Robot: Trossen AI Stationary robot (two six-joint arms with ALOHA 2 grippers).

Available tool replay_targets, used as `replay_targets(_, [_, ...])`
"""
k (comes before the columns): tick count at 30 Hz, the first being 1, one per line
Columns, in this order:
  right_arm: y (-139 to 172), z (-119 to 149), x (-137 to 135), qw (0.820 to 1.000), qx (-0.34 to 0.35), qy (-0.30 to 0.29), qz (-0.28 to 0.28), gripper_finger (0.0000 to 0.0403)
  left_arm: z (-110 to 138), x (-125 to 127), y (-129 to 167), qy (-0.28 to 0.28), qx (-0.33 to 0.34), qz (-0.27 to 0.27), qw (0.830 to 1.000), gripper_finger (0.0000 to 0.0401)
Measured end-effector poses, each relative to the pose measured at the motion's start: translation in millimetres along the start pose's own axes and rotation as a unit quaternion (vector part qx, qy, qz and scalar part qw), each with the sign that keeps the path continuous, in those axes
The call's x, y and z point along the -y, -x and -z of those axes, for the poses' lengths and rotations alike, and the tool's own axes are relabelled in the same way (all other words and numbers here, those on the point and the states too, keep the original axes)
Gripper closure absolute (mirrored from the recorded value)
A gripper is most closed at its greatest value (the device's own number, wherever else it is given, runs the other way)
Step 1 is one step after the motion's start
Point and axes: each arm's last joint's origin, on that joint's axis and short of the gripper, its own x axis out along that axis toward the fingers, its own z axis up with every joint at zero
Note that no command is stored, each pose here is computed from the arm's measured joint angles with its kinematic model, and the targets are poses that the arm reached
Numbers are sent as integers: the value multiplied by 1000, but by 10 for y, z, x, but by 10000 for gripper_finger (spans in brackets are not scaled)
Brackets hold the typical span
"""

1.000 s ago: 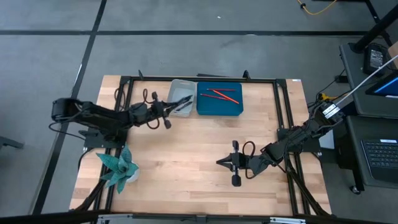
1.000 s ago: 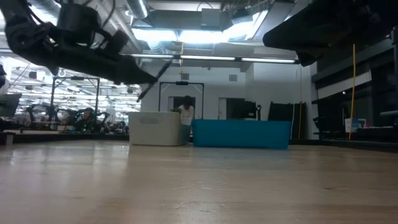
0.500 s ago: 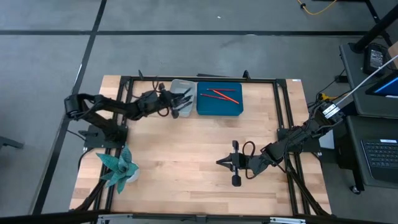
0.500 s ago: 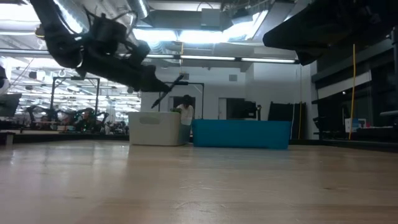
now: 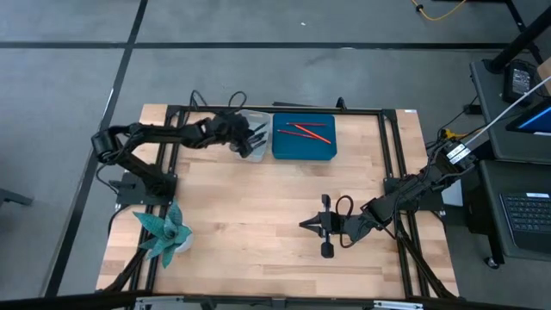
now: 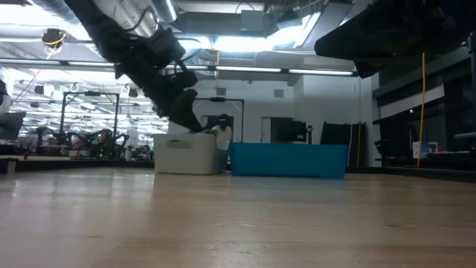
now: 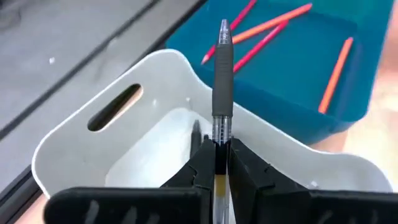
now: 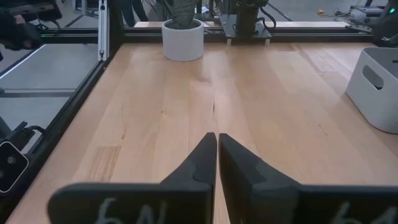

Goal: Sort pens & pencils
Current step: Put the black pen into the gray bin

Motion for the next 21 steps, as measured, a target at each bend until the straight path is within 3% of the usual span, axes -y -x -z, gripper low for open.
replay_targets(10, [1, 0, 0, 1000, 0, 0, 0, 382, -198, -66, -77, 16, -112, 25, 993, 383])
replay_targets(21, [1, 2, -2, 1000, -2, -7, -4, 382, -51, -106, -223, 28, -178, 32, 983, 383])
